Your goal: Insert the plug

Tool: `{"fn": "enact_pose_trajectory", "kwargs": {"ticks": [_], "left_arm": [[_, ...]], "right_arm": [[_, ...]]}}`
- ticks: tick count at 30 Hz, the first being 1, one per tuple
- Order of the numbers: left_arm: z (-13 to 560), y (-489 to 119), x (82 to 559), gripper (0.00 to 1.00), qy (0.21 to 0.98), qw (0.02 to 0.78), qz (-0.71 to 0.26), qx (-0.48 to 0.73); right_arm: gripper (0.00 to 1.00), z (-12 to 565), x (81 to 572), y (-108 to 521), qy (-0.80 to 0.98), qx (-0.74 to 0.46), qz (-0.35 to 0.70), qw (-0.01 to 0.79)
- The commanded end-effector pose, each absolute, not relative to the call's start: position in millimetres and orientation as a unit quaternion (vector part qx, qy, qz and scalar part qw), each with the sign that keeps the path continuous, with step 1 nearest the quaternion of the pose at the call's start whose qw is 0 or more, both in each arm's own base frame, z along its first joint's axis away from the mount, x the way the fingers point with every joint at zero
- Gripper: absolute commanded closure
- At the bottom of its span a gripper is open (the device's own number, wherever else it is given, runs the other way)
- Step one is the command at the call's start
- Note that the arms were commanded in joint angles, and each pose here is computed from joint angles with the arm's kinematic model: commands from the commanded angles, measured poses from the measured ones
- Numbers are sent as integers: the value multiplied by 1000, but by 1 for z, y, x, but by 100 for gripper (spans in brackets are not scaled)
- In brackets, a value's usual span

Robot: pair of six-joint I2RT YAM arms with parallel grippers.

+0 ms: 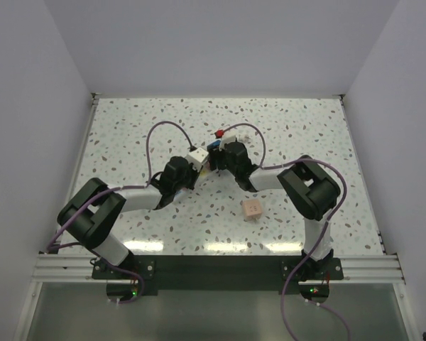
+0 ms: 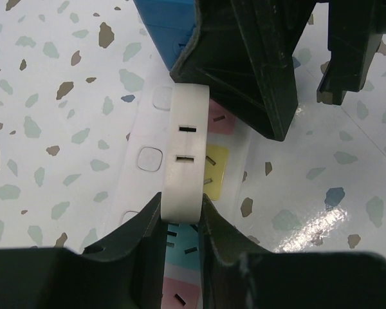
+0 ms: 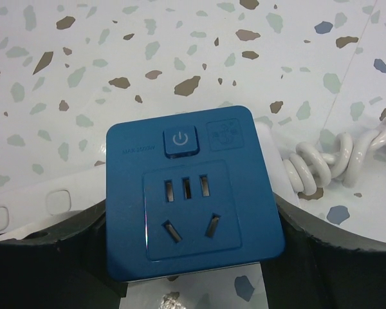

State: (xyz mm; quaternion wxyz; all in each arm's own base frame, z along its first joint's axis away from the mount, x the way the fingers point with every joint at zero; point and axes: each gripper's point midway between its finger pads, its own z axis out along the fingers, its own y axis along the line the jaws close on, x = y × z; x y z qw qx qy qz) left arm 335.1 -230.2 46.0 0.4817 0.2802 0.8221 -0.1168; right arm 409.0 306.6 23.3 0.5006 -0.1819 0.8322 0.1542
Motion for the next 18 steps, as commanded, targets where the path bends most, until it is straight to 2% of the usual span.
{"fn": "enact_pose_trajectory", "kwargs": {"ticks": [1, 7, 9, 11, 18], "left_arm": [[33, -279, 277, 100, 809, 409, -246, 342], [32, -279, 278, 100, 811, 408, -244, 341], [32, -279, 279, 100, 812, 408, -243, 340], [33, -279, 279, 100, 812, 407, -243, 340], [33, -278, 281, 100, 814, 408, -238, 337]], "right_arm": [[100, -146, 214, 212, 972, -199, 33, 122], [100, -126, 231, 213, 969, -193, 16, 154], [96, -116, 235, 214, 967, -193, 16, 164], [86, -108, 241, 219, 965, -195, 22, 175], [78, -88, 256, 230, 959, -197, 32, 203]]}}
